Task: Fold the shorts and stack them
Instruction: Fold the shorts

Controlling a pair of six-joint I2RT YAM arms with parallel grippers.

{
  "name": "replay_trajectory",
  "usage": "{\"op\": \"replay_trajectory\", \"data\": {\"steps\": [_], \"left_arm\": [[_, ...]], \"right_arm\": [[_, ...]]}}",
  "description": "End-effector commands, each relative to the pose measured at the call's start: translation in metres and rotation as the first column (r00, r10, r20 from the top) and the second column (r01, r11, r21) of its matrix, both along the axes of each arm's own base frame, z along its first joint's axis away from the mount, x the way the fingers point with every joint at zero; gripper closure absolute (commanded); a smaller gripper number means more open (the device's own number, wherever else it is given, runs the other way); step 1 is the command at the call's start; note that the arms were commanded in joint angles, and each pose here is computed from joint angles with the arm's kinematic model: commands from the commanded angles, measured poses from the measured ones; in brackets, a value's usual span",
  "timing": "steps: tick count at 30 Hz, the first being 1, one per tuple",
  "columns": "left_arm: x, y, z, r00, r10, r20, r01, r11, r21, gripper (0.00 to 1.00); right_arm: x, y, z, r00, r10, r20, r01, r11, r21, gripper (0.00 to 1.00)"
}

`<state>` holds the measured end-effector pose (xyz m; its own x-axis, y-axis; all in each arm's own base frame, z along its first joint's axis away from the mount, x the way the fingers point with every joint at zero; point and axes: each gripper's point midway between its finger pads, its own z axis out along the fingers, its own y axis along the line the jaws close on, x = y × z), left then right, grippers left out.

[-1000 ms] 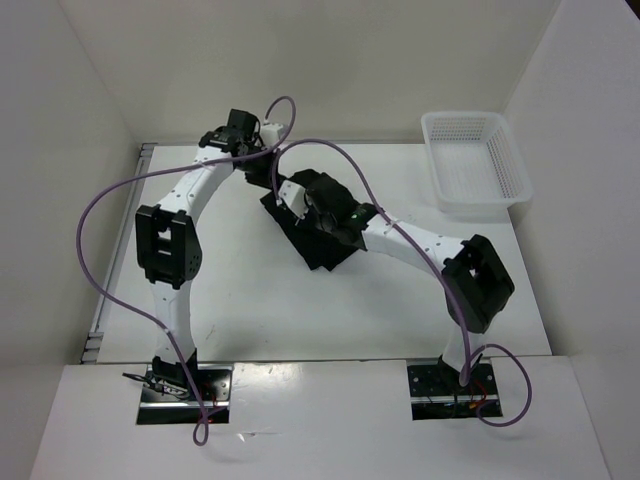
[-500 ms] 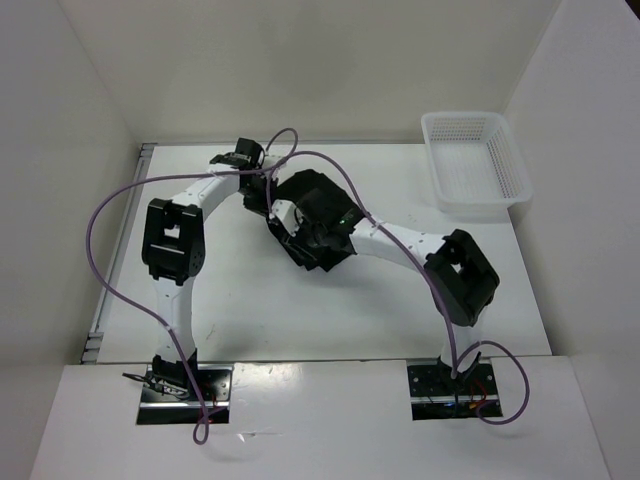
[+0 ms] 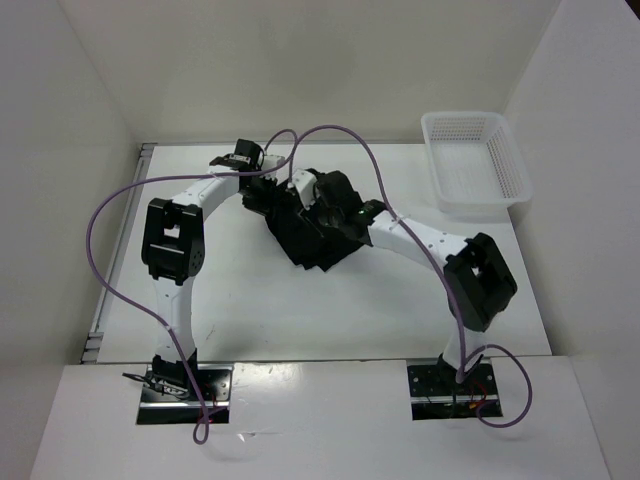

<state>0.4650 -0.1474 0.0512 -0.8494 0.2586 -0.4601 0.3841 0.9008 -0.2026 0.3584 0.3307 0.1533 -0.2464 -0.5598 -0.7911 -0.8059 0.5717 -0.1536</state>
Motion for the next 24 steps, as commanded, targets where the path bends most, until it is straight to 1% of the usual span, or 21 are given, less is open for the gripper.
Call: {"op": "replay_trajectory", "data": {"steps": [1,2,3,5,6,8,9,12,13,14,15,17,18,19,21,23,24], "left_arm": [[0.014,0.003,0.008,0.999,0.009,0.043,-0.009,1.0,0.004,0.78],[0.017,0.002,0.011,0.999,0.009,0.052,-0.009,1.0,0.002,0.76],[0.017,0.002,0.011,0.999,0.009,0.052,-0.009,1.0,0.002,0.76],[0.021,0.008,0.012,0.998,0.023,0.056,-0.024,1.0,0.011,0.75],[0.021,0.008,0.012,0.998,0.023,0.056,-0.024,1.0,0.011,0.75],[0.026,0.013,0.011,0.997,0.037,0.061,-0.038,0.999,0.019,0.75],[0.026,0.013,0.011,0.997,0.037,0.061,-0.038,0.999,0.019,0.75],[0.029,0.025,0.011,0.996,0.06,0.061,-0.061,0.998,0.019,0.74],[0.029,0.025,0.011,0.996,0.06,0.061,-0.061,0.998,0.019,0.74],[0.03,0.03,0.011,0.996,0.071,0.061,-0.072,0.997,0.019,0.74],[0.03,0.03,0.011,0.996,0.071,0.061,-0.072,0.997,0.019,0.74],[0.031,0.034,0.011,0.995,0.077,0.059,-0.078,0.997,0.011,0.72],[0.029,0.032,0.011,0.996,0.073,0.048,-0.073,0.997,0.004,0.72],[0.028,0.032,0.011,0.996,0.073,0.048,-0.073,0.997,0.004,0.72],[0.028,0.032,0.011,0.996,0.073,0.048,-0.073,0.997,0.004,0.69],[0.028,0.034,0.019,0.995,0.077,0.063,-0.078,0.997,0.01,0.65],[0.028,0.034,0.023,0.994,0.077,0.072,-0.078,0.997,0.008,0.59]], "right_arm": [[0.053,-0.051,-0.044,0.967,-0.251,0.048,0.254,0.965,-0.067,0.59],[0.059,-0.059,-0.059,0.967,-0.249,0.06,0.254,0.96,-0.119,0.59],[0.067,-0.063,-0.064,0.964,-0.254,0.081,0.263,0.956,-0.133,0.59],[0.067,-0.068,-0.087,0.973,-0.214,0.089,0.228,0.951,-0.209,0.59],[0.063,-0.07,-0.097,0.977,-0.2,0.073,0.211,0.951,-0.228,0.59],[0.053,-0.067,-0.113,0.99,-0.14,0.023,0.141,0.955,-0.26,0.59],[0.047,-0.07,-0.12,0.991,-0.132,-0.002,0.127,0.954,-0.272,0.59],[0.023,-0.067,-0.122,0.996,-0.088,-0.019,0.079,0.951,-0.299,0.64],[0.018,-0.065,-0.12,0.997,-0.078,-0.018,0.069,0.952,-0.298,0.64],[0.001,-0.062,-0.126,0.997,-0.054,-0.05,0.037,0.952,-0.304,0.64],[-0.004,-0.059,-0.117,0.997,-0.063,-0.047,0.047,0.96,-0.278,0.64],[-0.021,-0.05,-0.115,0.996,-0.053,-0.072,0.033,0.966,-0.255,0.64],[-0.022,-0.048,-0.111,0.993,-0.085,-0.086,0.064,0.972,-0.227,0.64],[-0.027,-0.041,-0.107,0.992,-0.084,-0.097,0.063,0.978,-0.201,0.64],[-0.021,-0.03,-0.092,0.982,-0.144,-0.12,0.128,0.983,-0.131,0.64],[-0.011,-0.022,-0.076,0.976,-0.187,-0.113,0.179,0.981,-0.079,0.64],[-0.006,-0.022,-0.07,0.969,-0.225,-0.107,0.219,0.974,-0.063,0.6]]}}
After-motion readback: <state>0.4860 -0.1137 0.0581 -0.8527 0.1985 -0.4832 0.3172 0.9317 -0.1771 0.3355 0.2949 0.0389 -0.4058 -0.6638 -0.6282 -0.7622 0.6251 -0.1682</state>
